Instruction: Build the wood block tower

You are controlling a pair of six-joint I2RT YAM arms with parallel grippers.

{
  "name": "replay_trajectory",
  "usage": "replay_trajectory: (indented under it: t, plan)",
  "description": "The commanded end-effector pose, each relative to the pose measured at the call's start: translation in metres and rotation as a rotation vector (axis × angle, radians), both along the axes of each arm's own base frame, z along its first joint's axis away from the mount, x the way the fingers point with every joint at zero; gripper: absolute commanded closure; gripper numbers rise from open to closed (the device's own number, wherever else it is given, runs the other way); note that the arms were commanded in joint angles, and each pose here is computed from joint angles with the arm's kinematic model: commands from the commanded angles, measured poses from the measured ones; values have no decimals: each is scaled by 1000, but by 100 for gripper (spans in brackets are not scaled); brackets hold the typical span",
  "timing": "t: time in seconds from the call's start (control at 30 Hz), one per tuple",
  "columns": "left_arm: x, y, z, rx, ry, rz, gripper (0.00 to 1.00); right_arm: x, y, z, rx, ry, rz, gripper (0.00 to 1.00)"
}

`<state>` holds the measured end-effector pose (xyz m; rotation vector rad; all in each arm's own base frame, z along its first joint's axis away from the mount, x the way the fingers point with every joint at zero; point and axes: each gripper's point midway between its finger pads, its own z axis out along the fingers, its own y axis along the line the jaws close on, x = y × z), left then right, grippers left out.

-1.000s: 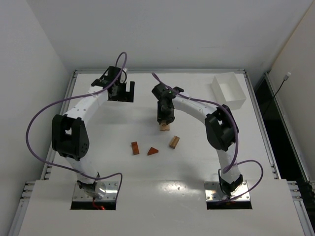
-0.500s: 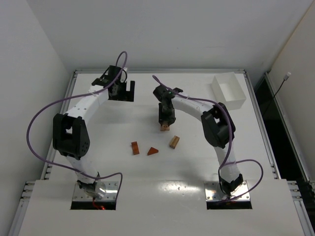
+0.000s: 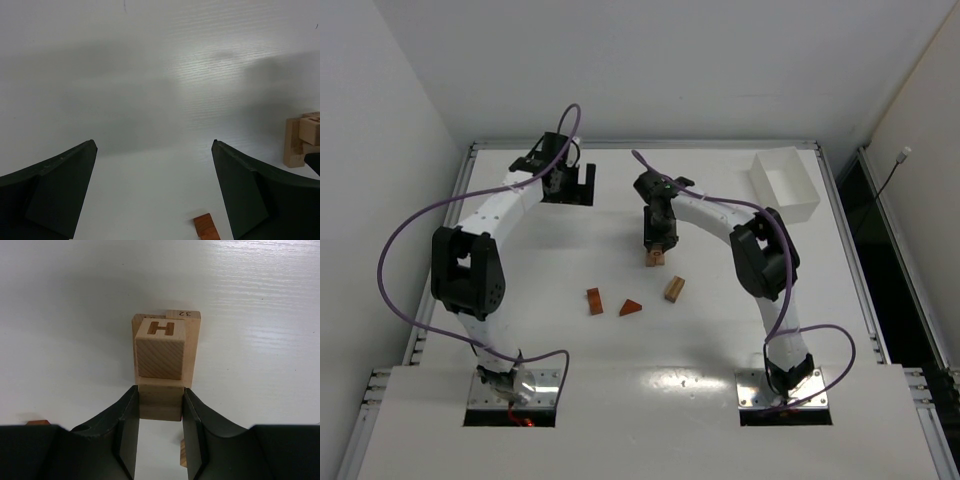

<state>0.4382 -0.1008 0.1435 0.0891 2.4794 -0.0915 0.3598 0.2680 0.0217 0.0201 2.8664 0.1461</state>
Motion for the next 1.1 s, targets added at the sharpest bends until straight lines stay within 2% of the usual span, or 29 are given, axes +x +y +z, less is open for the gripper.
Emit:
replay_trajectory:
  t: [0.0, 0.2, 0.23, 0.37, 0.5, 0.6, 0.63, 0.77, 0.93, 1.03, 1.07]
  plan:
    - [10, -4, 14, -19, -42, 1, 1, 6, 4, -1, 15, -16, 3, 89]
    - [10, -6, 14, -26, -40, -5, 1, 3, 2, -4, 9, -8, 3, 67]
    - [10, -6, 14, -26, -40, -5, 1, 0, 5, -4, 6, -9, 22, 60]
    - [10, -6, 14, -26, -40, -5, 1, -1, 8, -2, 26, -8, 47, 46]
    - [10, -6, 14, -26, -40, -5, 1, -5, 9, 0, 48, -22, 90, 44]
    - [7, -7, 10, -32, -28, -12, 1, -6, 15, 11, 81, -87, 164, 43]
    - [7, -7, 10, -32, -28, -12, 1, 2, 20, 32, 121, -167, 185, 43]
    - [5, -17, 12, -70, -45, -65, 1, -15, 21, 62, 142, -330, 346, 36]
    - [-3, -34, 16, -151, -56, -148, 1, -22, 11, 101, 170, -505, 402, 33]
    - [-3, -67, 10, -199, -13, -262, 1, -17, -1, 122, 161, -597, 422, 38]
    - [-6, -81, 6, -205, 4, -305, 6, -10, -13, 127, 117, -628, 397, 42]
